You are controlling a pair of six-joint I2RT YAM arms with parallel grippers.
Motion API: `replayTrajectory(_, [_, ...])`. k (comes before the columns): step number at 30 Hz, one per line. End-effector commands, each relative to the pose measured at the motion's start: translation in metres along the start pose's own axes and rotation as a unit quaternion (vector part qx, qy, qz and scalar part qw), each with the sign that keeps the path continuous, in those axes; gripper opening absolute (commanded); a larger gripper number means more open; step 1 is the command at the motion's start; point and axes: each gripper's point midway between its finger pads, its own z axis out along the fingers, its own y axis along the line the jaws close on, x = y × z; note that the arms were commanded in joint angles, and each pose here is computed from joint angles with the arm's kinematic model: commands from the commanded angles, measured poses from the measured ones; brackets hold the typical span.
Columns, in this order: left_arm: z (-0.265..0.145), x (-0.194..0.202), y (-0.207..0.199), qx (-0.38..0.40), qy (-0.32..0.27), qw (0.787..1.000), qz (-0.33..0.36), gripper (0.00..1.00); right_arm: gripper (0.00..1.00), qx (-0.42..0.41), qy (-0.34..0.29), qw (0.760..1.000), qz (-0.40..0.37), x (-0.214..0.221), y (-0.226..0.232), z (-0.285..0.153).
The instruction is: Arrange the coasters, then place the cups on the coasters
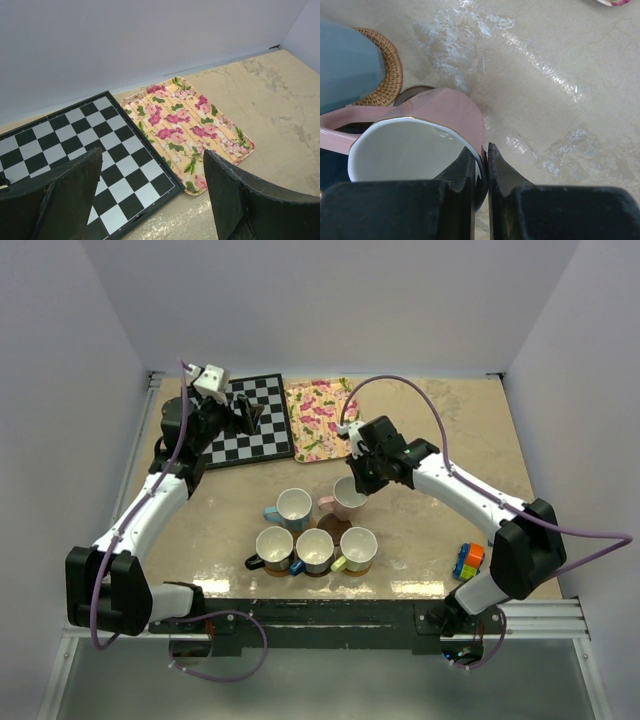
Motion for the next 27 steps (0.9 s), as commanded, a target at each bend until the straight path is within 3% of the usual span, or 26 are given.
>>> replayTrajectory(1, [0.003, -0.023, -0.001, 0.009, -0.027, 1.0, 0.011, 0.86, 0.0, -0.034, -0.052, 0.998, -0.019, -0.03, 0.014, -0.006])
replayTrajectory(27, [0.005, -0.02, -0.003, 0.018, -0.023, 1.0, 0.01, 0.86, 0.0, -0.057, -0.041, 0.994, -0.087, -0.028, 0.043, 0.002])
